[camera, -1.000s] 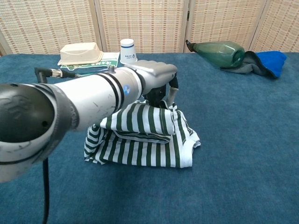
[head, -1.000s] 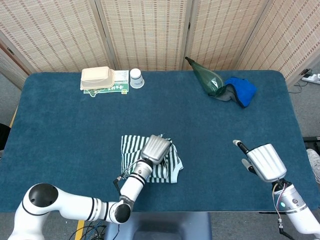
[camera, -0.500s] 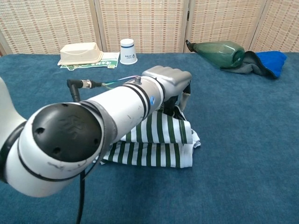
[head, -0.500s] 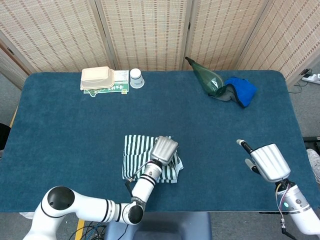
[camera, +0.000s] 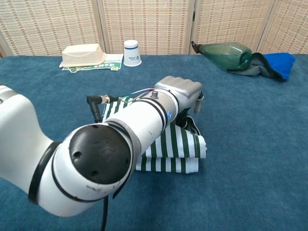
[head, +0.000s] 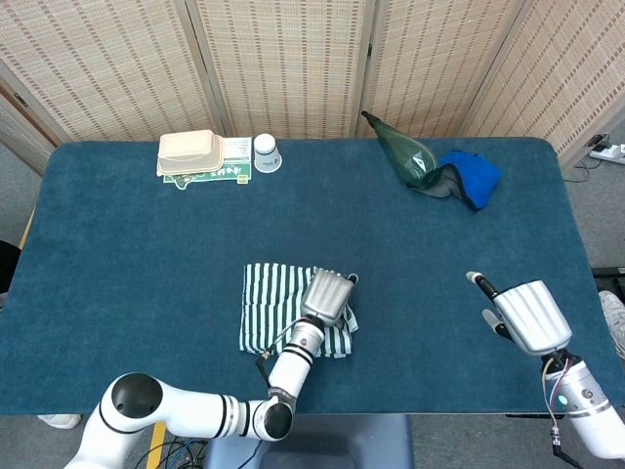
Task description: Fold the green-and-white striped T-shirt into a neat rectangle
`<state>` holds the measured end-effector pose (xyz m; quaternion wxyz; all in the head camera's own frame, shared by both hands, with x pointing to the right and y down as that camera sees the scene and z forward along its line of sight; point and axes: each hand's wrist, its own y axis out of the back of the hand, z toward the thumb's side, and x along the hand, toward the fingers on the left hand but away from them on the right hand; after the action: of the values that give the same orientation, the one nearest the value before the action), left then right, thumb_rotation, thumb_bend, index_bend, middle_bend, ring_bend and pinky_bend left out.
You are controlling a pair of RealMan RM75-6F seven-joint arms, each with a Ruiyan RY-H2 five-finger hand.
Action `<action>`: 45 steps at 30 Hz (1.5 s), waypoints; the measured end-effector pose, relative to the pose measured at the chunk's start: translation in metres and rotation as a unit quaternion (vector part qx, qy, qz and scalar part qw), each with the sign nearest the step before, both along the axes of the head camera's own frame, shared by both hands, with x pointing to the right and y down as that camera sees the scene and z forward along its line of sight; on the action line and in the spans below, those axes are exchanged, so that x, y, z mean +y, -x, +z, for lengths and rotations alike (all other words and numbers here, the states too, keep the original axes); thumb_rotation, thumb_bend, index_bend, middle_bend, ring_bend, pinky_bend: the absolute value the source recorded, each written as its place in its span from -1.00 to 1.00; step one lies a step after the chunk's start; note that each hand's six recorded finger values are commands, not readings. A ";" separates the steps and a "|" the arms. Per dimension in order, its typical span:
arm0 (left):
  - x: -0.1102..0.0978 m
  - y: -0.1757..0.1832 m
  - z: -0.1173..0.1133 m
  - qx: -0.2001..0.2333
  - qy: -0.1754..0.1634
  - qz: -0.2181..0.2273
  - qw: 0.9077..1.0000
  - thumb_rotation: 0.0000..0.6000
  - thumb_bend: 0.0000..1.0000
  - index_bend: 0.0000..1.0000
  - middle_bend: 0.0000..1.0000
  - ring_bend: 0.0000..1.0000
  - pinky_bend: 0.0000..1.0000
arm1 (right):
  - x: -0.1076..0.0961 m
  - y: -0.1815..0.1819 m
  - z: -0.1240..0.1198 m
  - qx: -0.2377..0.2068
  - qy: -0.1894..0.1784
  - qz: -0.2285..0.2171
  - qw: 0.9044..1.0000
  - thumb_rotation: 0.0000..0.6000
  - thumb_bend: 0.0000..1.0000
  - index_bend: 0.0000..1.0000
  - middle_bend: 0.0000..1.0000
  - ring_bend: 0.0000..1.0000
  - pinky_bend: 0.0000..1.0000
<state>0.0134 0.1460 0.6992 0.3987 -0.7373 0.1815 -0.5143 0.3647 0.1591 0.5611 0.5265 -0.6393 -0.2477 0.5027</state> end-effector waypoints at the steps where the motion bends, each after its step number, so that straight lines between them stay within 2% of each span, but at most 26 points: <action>1: 0.000 0.000 0.000 0.002 0.002 -0.001 1.000 1.00 -0.48 -0.81 0.66 0.51 0.88 | 0.000 0.000 0.000 0.000 0.000 0.000 1.000 1.00 -0.46 -0.47 0.92 0.95 1.00; 5: 0.002 -0.003 -0.003 0.016 0.008 -0.006 1.000 1.00 -0.51 -1.00 0.63 0.47 0.87 | -0.001 0.000 0.000 0.000 -0.002 0.000 1.000 1.00 -0.46 -0.47 0.92 0.95 1.00; 15: -0.004 -0.001 -0.025 0.078 0.030 -0.042 0.996 1.00 -0.51 -1.00 0.59 0.46 0.87 | -0.003 0.000 -0.004 -0.003 -0.008 0.000 1.000 1.00 -0.46 -0.47 0.92 0.95 1.00; 20: -0.015 0.018 -0.042 0.097 0.029 -0.050 0.994 1.00 -0.51 -1.00 0.59 0.46 0.87 | -0.003 0.003 -0.006 -0.008 -0.012 -0.002 1.000 1.00 -0.46 -0.47 0.92 0.95 1.00; 24: -0.017 0.042 -0.051 0.094 0.015 -0.035 0.995 1.00 -0.51 -1.00 0.59 0.46 0.87 | -0.003 0.004 -0.007 -0.011 -0.013 -0.003 1.000 1.00 -0.46 -0.47 0.92 0.95 1.00; 28: -0.005 0.061 -0.051 0.084 0.005 -0.006 0.996 1.00 -0.51 -1.00 0.59 0.46 0.87 | -0.002 0.006 -0.006 -0.013 -0.011 -0.005 1.000 1.00 -0.46 -0.47 0.92 0.95 1.00; 32: 0.016 0.072 -0.046 0.083 0.008 0.022 0.996 1.00 -0.51 -1.00 0.59 0.46 0.87 | -0.001 0.007 -0.004 -0.014 -0.008 -0.006 1.000 1.00 -0.46 -0.47 0.92 0.95 1.00; 36: 0.033 0.076 -0.039 0.085 0.017 0.032 0.996 1.00 -0.51 -1.00 0.59 0.46 0.87 | -0.001 0.009 -0.003 -0.012 -0.008 -0.008 1.000 1.00 -0.46 -0.47 0.92 0.95 1.00; 41: 0.045 0.077 -0.029 0.075 0.010 0.048 0.996 1.00 -0.51 -1.00 0.59 0.46 0.87 | -0.002 0.009 -0.002 -0.011 -0.006 -0.007 1.000 1.00 -0.46 -0.47 0.92 0.95 1.00; 45: 0.053 0.081 -0.020 0.067 0.017 0.047 0.996 1.00 -0.51 -1.00 0.59 0.46 0.87 | -0.001 0.008 -0.001 -0.011 -0.005 -0.005 1.000 1.00 -0.46 -0.47 0.92 0.95 1.00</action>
<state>-0.0678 0.1987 0.6793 0.3965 -0.7848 0.1640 -0.4472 0.3562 0.1579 0.5599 0.5293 -0.6435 -0.2527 0.4917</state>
